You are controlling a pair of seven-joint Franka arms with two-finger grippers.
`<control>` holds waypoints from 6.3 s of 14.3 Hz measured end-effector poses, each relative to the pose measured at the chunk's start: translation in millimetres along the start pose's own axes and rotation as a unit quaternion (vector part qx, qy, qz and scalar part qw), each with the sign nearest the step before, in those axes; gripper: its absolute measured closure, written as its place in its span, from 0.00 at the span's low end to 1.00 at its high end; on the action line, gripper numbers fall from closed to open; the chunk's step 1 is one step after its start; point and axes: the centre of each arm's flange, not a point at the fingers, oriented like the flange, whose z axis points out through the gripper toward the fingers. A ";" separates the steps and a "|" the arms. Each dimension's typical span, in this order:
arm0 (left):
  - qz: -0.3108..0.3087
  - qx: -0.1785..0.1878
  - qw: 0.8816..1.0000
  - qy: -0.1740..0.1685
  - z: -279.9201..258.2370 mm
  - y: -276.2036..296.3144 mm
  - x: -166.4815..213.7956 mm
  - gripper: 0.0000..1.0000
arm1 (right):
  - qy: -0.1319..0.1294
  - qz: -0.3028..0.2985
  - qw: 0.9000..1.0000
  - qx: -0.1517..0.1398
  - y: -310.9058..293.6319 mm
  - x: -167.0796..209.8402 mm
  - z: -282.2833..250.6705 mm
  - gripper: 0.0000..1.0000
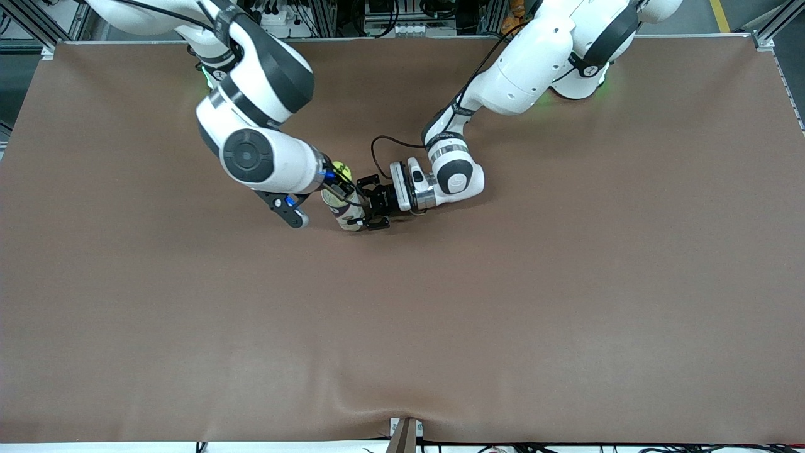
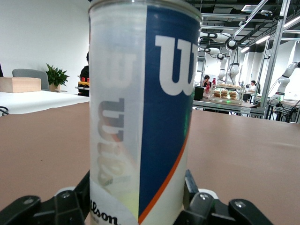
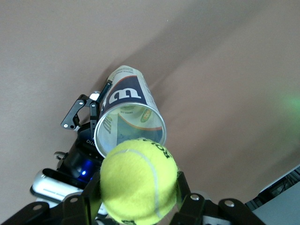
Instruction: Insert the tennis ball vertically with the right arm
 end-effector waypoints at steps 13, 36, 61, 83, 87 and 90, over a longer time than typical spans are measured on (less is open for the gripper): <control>0.000 0.000 1.000 0.000 -0.1 0.2 -0.2 0.25 | -0.002 0.019 1.000 0.015 0.6 26.3 -22.8 0.00; -0.017 0.009 0.999 -0.028 -30.2 1.6 -16.9 0.00 | 0.016 -0.263 0.965 -0.004 307.9 176.8 -271.1 0.00; -0.021 -0.214 0.942 -0.258 -369.2 -213.2 152.5 0.00 | 0.118 -0.307 0.944 -0.022 315.8 117.3 -242.6 0.00; -0.463 0.257 0.573 -0.626 -436.4 -165.5 505.1 0.00 | 0.150 -0.430 0.890 -0.016 342.6 145.3 -251.5 0.00; -0.439 0.356 0.550 -0.615 -461.6 -134.2 556.0 0.00 | 0.160 -0.422 0.893 -0.009 345.2 158.4 -246.9 0.00; -0.471 0.389 0.540 -0.578 -528.4 -139.3 568.5 0.00 | 0.184 -0.402 0.897 0.006 363.4 172.8 -258.9 0.00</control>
